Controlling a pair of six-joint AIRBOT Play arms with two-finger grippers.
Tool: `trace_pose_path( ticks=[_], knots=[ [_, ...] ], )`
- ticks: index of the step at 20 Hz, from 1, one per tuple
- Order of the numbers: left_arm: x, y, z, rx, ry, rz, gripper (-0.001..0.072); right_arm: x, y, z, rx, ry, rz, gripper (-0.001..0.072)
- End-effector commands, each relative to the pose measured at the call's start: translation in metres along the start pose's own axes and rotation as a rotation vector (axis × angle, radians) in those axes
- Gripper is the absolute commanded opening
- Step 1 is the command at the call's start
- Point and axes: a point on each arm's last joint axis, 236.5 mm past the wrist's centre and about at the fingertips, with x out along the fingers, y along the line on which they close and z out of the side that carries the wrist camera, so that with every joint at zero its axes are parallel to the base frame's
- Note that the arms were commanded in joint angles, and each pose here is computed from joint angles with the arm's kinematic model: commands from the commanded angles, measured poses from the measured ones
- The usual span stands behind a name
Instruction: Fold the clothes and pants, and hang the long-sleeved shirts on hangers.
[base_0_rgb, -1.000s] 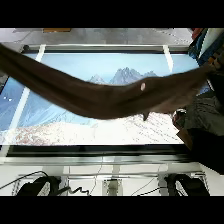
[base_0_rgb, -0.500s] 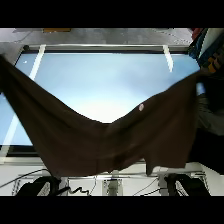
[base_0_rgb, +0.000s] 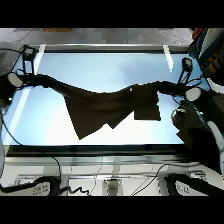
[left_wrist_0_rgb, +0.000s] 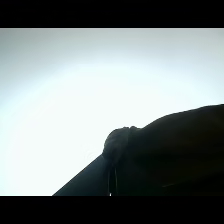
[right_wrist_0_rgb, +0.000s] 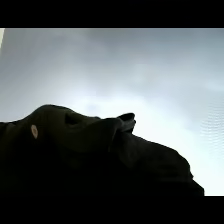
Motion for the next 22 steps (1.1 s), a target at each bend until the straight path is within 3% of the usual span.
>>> trace_pose_path(
  ticks=[1, 9, 10, 11, 12, 13, 14, 16, 20, 22],
  knots=[
    [0.039, 0.012, -0.005, -0.039, -0.031, 0.031, 0.001, 0.042, -0.025, -0.002, 0.052, -0.057, -0.049, 0.0017],
    [0.028, 0.029, 0.054, -0.191, -0.293, 0.083, 0.001, 0.016, -0.047, 0.096, 0.042, -0.5, -0.132, 0.0018],
    [0.027, 0.03, 0.055, -0.191, -0.299, 0.087, 0.0017, 0.015, -0.049, 0.1, 0.042, -0.52, -0.137, 0.0052],
    [0.027, 0.03, 0.055, -0.191, -0.299, 0.087, 0.0082, 0.016, -0.049, 0.098, 0.036, -0.515, -0.139, 0.0277],
    [0.027, 0.03, 0.055, -0.191, -0.299, 0.086, 0.0326, 0.017, -0.05, 0.098, 0.031, -0.513, -0.141, 0.0562],
    [0.028, 0.029, 0.055, -0.19, -0.298, 0.085, 0.0599, 0.018, -0.051, 0.097, 0.032, -0.511, -0.144, 0.059],
    [0.028, 0.028, 0.055, -0.19, -0.298, 0.084, 0.0696, 0.018, -0.056, 0.097, 0.039, -0.506, -0.15, 0.059],
    [0.028, 0.026, 0.053, -0.189, -0.288, 0.077, 0.0698, 0.021, -0.072, 0.085, 0.068, -0.425, -0.16, 0.056],
    [0.033, 0.014, 0.032, -0.189, -0.193, 0.021, 0.0696, 0.02, -0.135, 0.017, 0.196, -0.038, -0.189, 0.0472],
    [0.036, 0.0, 0.011, -0.188, -0.097, -0.039, 0.0692, 0.012, -0.162, -0.033, 0.298, 0.189, -0.181, 0.0471]
  ],
)
